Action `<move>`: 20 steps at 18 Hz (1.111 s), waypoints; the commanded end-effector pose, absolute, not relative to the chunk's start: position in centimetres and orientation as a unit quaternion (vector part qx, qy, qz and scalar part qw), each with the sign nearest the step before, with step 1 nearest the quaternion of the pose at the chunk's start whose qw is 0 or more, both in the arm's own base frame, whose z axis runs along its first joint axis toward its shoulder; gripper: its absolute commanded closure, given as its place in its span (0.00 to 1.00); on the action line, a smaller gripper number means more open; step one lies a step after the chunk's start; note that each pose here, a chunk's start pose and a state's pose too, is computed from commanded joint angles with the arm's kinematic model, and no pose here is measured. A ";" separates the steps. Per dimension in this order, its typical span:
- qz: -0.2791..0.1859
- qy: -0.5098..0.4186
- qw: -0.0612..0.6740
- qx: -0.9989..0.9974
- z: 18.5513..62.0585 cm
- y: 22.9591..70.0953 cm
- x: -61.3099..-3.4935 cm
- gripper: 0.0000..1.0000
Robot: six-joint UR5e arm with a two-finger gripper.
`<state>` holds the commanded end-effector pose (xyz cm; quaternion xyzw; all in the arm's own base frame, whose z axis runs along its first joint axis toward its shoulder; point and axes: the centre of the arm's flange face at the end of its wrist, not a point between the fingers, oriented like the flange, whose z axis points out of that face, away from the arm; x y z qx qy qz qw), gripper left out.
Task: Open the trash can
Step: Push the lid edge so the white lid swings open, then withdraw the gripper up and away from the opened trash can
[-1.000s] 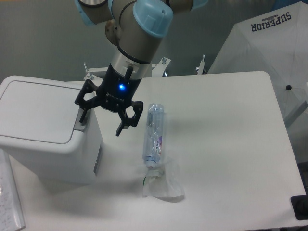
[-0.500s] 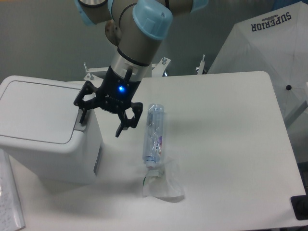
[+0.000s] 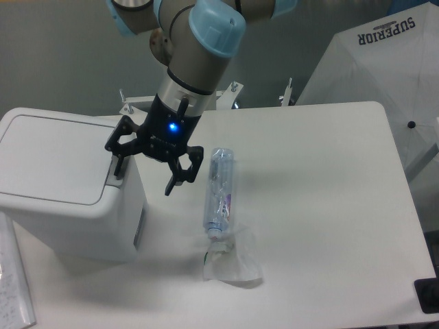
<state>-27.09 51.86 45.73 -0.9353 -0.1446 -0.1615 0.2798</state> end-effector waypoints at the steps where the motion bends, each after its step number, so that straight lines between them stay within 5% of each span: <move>1: -0.161 -0.144 0.280 -0.935 45.7 51.9 -27.1 0.00; 20: -0.147 -0.143 0.297 -0.933 47.7 52.0 -28.6 0.00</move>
